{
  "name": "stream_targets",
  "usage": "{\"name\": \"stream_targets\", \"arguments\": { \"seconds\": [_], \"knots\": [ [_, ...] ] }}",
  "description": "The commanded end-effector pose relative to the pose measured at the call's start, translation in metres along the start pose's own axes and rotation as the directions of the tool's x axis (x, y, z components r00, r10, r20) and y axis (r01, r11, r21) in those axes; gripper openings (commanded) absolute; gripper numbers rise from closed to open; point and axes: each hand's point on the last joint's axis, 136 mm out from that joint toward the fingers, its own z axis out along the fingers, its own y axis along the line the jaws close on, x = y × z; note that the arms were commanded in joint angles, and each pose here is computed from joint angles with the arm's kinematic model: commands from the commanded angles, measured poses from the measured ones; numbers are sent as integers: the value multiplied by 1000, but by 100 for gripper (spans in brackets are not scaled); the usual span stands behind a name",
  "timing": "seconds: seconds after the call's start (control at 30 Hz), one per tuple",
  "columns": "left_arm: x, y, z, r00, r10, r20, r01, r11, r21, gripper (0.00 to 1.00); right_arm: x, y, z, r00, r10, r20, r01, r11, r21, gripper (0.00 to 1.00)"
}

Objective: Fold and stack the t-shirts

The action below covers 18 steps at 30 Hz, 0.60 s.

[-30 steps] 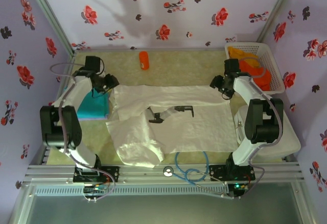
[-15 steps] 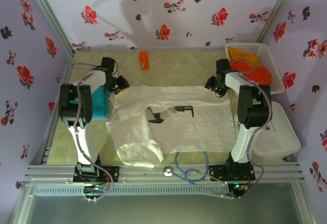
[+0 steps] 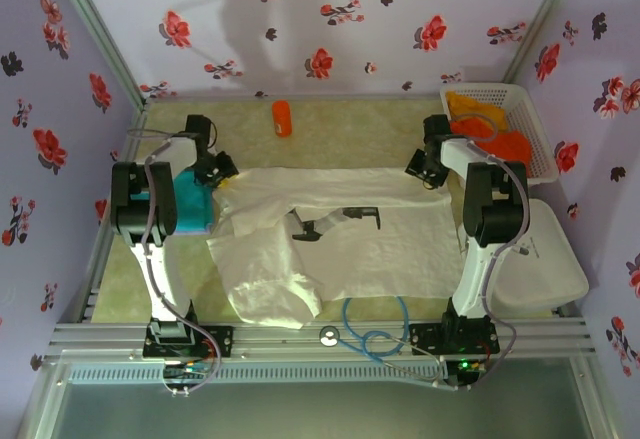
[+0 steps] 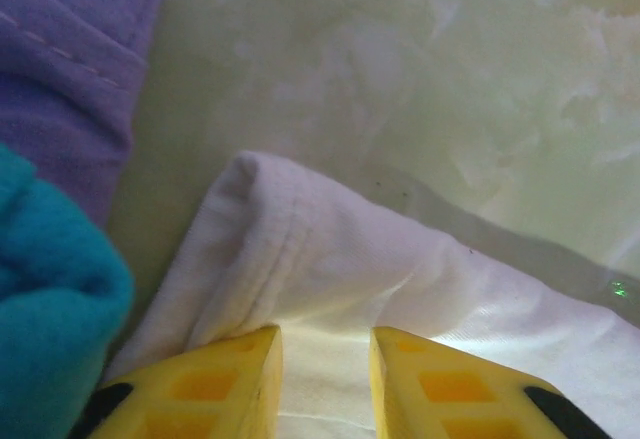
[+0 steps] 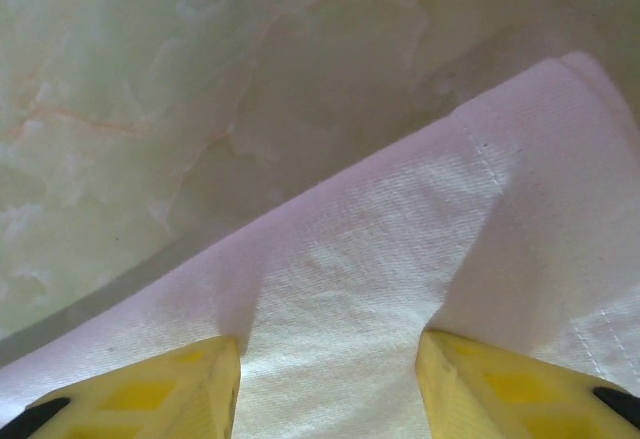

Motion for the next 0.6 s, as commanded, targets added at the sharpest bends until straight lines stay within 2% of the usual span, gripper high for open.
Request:
{"name": "stream_targets", "arguments": {
  "seconds": [0.0, 0.13, 0.33, 0.57],
  "knots": [
    [3, 6, -14, 1000, -3, 12, 4, 999, -33, 27, -4, -15, -1, 1000, 24, 1, -24, 998, 53, 51],
    [3, -20, -38, 998, 23, 59, -26, 999, 48, 27, -10, 5, -18, 999, -9, 40, 10, 1000, -26, 53],
    [19, -61, -73, 987, 124, 103, -135, 985, 108, 31, -8, 29, -50, 995, -53, 90, 61, 994, -90, 67],
    [62, -65, -57, 984, 166, 63, -171, 982, 80, 33, 26, 33, -44, 994, -91, 58, 94, 994, -54, 69]
  ]
}}
